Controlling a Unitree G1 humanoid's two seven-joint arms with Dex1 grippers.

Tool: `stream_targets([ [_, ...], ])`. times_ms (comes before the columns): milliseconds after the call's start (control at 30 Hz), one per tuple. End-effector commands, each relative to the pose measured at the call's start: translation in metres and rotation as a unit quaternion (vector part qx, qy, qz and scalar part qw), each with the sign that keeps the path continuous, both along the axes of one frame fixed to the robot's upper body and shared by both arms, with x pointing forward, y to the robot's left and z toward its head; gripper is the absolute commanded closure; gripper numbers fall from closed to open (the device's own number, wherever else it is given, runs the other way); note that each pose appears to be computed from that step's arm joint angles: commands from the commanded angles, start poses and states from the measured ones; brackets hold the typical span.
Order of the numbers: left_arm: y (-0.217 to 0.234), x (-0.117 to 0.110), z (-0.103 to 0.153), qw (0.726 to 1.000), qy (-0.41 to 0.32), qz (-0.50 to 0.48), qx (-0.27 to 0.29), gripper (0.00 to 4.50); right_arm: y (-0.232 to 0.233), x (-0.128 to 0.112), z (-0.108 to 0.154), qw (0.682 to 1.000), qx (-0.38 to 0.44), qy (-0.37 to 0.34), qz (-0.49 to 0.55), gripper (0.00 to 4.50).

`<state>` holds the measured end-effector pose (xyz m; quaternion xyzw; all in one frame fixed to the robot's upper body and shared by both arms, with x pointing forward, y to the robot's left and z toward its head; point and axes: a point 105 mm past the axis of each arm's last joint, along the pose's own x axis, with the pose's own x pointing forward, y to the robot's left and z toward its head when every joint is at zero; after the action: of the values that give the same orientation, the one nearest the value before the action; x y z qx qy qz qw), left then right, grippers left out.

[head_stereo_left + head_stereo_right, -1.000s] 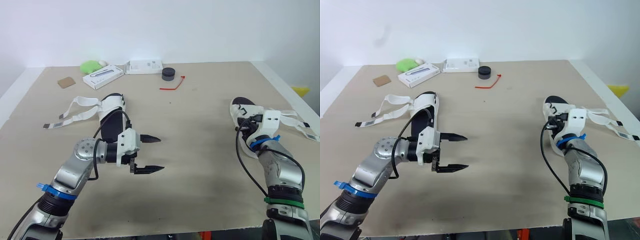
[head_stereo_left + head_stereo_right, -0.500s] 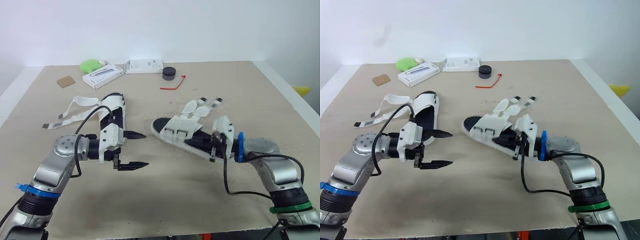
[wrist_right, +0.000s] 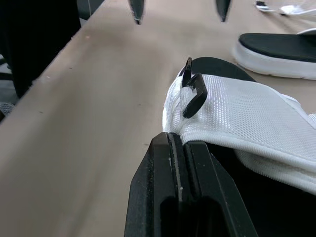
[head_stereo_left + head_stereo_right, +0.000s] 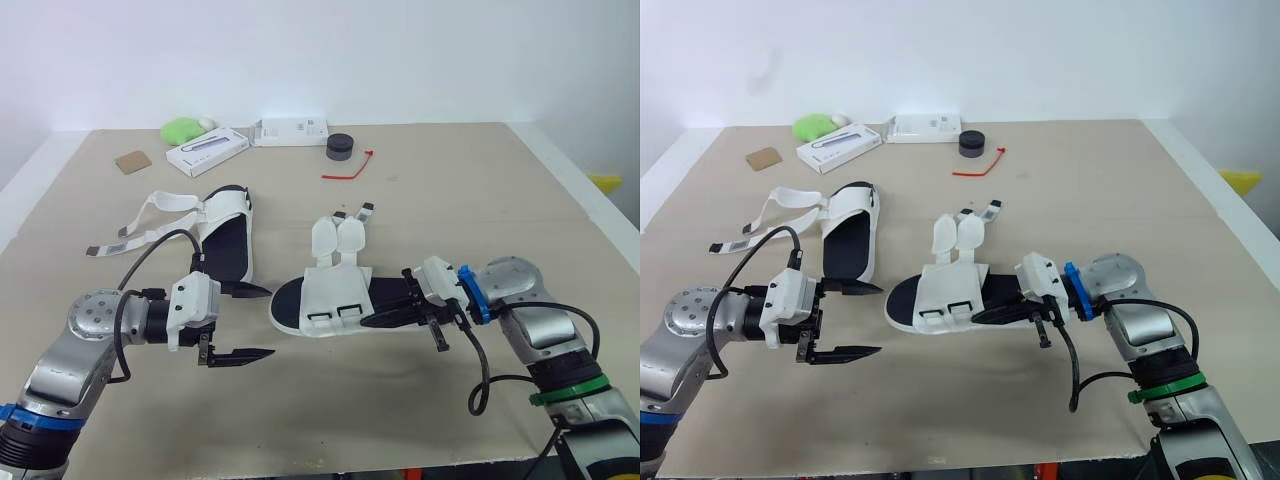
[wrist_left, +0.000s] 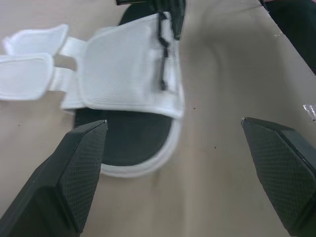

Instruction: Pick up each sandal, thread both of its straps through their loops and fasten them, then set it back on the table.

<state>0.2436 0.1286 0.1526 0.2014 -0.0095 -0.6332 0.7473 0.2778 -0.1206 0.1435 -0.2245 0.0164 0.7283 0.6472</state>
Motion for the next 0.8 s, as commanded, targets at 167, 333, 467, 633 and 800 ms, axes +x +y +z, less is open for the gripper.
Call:
stream_targets([
  [167,-0.002,-0.002,0.009,1.000,-0.020,0.006,-0.011,0.00,-0.001,-0.007,0.000,1.000,0.001,-0.014,0.025,4.47],
  [333,-0.003,-0.001,0.007,1.000,-0.018,0.003,-0.007,0.00,-0.001,-0.008,0.000,0.999,-0.002,-0.016,0.033,4.47],
  [467,-0.005,-0.001,0.006,1.000,-0.018,-0.001,-0.005,0.00,-0.004,-0.009,-0.004,0.999,-0.016,-0.007,0.035,4.15],
  [633,-0.006,-0.004,0.001,1.000,-0.015,-0.011,0.003,0.00,-0.007,-0.011,-0.007,0.999,-0.026,0.006,0.038,2.17],
  [800,-0.007,-0.003,0.001,1.000,-0.014,-0.012,0.003,0.00,-0.007,-0.009,0.000,1.000,-0.002,-0.005,0.029,0.20],
])
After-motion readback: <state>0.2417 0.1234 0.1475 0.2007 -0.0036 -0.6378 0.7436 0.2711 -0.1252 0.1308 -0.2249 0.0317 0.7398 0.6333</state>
